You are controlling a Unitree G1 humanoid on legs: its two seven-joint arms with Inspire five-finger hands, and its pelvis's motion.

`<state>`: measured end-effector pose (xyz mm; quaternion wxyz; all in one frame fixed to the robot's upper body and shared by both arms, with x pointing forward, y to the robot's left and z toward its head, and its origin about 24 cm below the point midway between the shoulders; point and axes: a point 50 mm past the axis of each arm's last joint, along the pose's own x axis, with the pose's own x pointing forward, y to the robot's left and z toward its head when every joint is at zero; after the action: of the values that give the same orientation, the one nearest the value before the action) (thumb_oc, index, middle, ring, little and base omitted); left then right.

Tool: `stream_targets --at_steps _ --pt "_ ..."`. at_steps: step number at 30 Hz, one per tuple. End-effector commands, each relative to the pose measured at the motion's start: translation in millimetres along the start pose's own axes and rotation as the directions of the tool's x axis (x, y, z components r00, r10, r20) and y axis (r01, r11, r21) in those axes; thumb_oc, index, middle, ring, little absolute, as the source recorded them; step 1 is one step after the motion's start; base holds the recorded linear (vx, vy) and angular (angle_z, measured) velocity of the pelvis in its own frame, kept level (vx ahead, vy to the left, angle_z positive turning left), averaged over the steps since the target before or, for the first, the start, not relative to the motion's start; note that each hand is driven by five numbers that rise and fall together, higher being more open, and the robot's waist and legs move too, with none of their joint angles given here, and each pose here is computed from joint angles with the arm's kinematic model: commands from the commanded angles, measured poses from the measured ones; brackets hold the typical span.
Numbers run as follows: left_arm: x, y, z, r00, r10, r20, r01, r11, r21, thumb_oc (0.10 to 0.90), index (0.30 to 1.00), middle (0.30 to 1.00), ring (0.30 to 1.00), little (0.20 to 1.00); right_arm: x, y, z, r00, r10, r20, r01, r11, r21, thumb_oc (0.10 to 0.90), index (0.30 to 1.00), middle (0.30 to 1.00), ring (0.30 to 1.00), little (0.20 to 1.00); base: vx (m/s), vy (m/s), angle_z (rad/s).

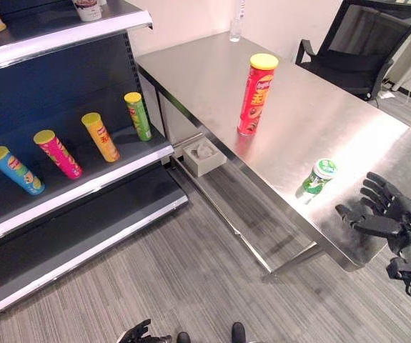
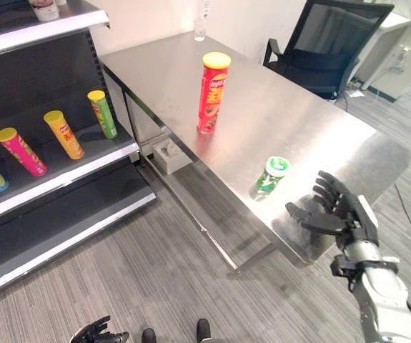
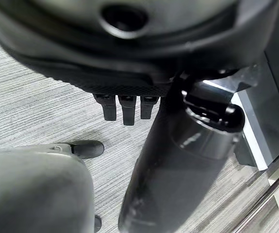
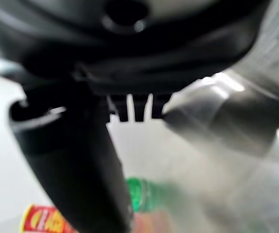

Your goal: Put the goods on the table back onto the shelves and tidy them up.

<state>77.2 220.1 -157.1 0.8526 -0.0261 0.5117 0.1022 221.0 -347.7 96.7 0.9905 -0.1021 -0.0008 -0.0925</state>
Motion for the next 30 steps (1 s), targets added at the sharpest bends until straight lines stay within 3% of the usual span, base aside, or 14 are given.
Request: stream_targets --at_steps 1,16,17,18,19,20,21,30 --pt "4.1 13.0 20.5 0.997 0.030 0.068 -0.030 1.000 -0.001 0.800 0.900 0.900 0.900 0.900 23.1 -12.8 58.1 0.964 -0.065 0.256 0.088 0.993 -0.080 0.800 0.900 0.900 0.900 0.900 0.02 -0.013 0.07" --pt "2.1 18.1 11.3 0.997 0.062 0.038 -0.062 0.998 -0.011 0.800 0.900 0.900 0.900 0.900 37.3 -7.3 60.0 0.959 -0.103 0.264 0.141 0.982 -0.129 0.800 0.900 0.900 0.900 0.900 0.01 -0.003 0.16" --pt "2.0 18.2 10.7 0.997 0.064 0.036 -0.064 0.998 -0.012 0.800 0.900 0.900 0.900 0.900 38.0 -6.8 57.5 0.961 -0.112 0.253 0.151 0.979 -0.139 0.703 0.754 0.754 0.754 0.754 0.01 -0.008 0.07" --pt "1.9 18.7 10.6 0.997 0.068 0.035 -0.067 0.998 -0.014 0.800 0.900 0.900 0.900 0.900 38.0 -7.2 57.1 0.961 -0.116 0.251 0.156 0.977 -0.145 0.667 0.700 0.700 0.700 0.700 0.00 0.000 0.00" --pt "1.9 19.0 10.4 0.997 0.071 0.034 -0.070 0.997 -0.015 0.800 0.900 0.900 0.900 0.900 38.8 -7.2 57.0 0.960 -0.121 0.251 0.162 0.976 -0.149 0.579 0.568 0.568 0.568 0.568 0.00 -0.002 0.03" --pt "1.9 19.0 10.4 0.997 0.071 0.034 -0.070 0.997 -0.016 0.800 0.900 0.900 0.900 0.900 38.9 -7.1 57.1 0.960 -0.121 0.251 0.161 0.976 -0.149 0.450 0.375 0.375 0.375 0.375 0.00 -0.003 0.05" --pt "1.8 19.8 10.4 0.997 0.074 0.033 -0.074 0.997 -0.016 0.800 0.900 0.900 0.900 0.900 40.8 -4.9 56.5 0.962 -0.115 0.247 0.155 0.977 -0.147 0.400 0.300 0.300 0.300 0.300 -0.01 -0.005 0.05" --pt "1.4 24.5 14.3 0.994 0.099 0.049 -0.097 0.995 -0.029 0.800 0.900 0.900 0.900 0.900 37.9 -6.0 67.7 0.949 -0.113 0.293 0.183 0.958 -0.222 0.400 0.300 0.300 0.300 0.300 -0.01 -0.014 0.06"
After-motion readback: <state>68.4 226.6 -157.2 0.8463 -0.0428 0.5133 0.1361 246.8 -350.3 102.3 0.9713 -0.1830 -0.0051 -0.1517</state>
